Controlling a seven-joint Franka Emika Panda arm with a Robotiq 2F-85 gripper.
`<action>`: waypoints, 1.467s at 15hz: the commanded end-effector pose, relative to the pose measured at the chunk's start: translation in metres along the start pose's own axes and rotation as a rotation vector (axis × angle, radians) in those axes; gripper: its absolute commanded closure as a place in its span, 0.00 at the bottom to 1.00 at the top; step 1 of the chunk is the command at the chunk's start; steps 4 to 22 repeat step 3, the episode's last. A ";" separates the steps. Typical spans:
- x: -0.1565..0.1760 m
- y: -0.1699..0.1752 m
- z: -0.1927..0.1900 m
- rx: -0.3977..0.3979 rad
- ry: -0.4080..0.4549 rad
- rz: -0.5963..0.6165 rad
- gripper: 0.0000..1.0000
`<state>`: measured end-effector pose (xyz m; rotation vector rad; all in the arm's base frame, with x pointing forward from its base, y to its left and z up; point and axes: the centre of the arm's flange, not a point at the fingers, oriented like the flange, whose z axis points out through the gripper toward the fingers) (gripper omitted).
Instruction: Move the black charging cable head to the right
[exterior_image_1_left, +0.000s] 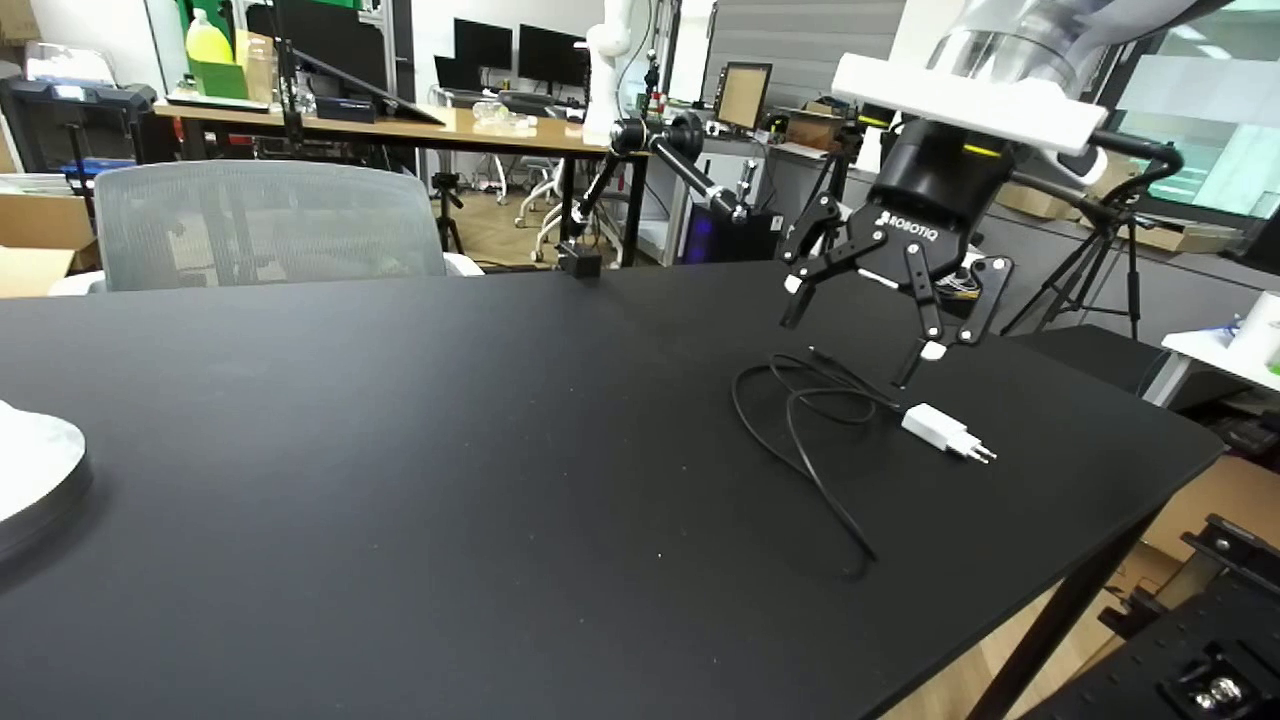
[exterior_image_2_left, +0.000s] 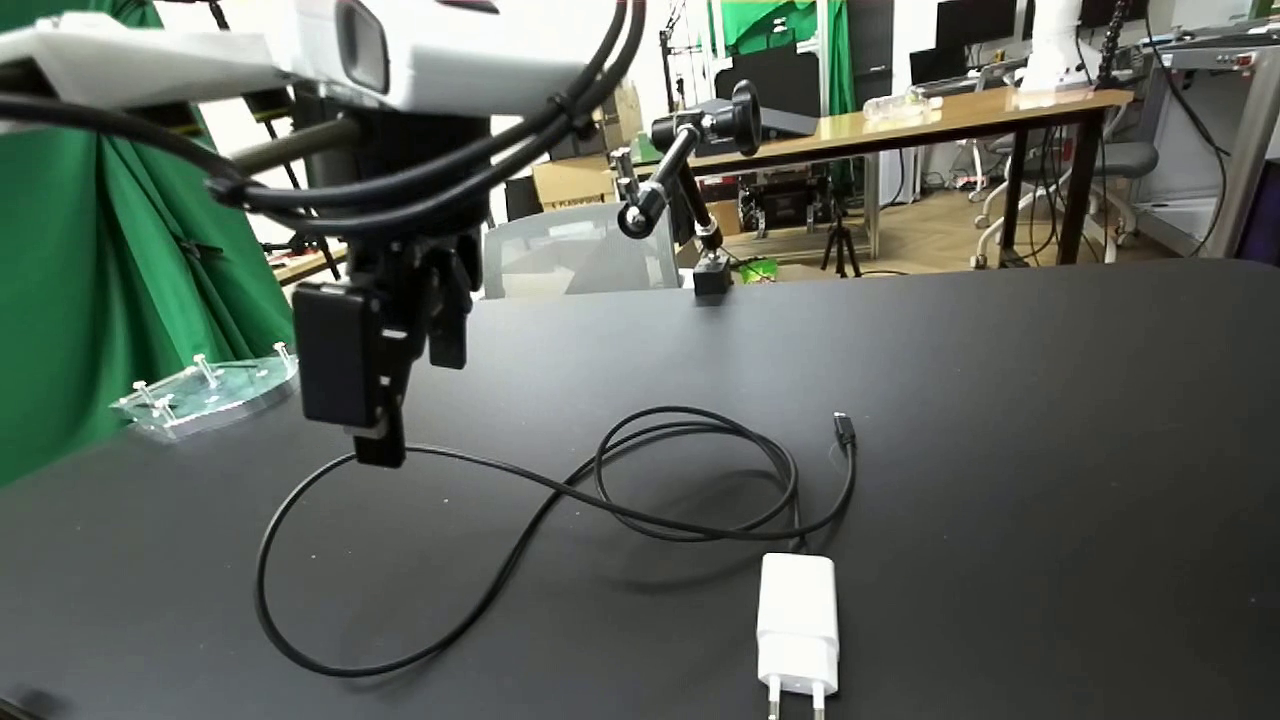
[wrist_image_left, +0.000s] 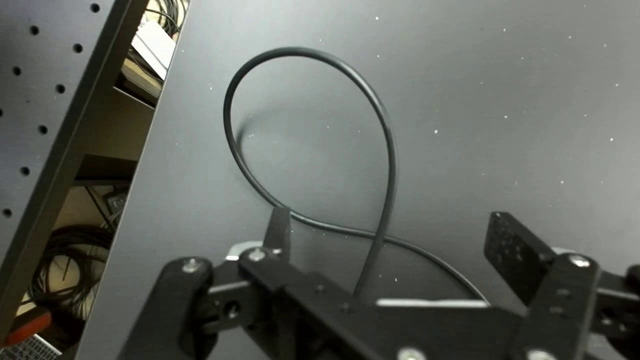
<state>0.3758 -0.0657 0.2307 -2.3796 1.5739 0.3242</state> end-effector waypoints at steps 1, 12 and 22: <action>-0.004 0.000 -0.004 0.001 0.002 -0.013 0.00; -0.010 0.002 -0.009 0.007 0.003 -0.022 0.00; -0.010 0.002 -0.009 0.007 0.003 -0.022 0.00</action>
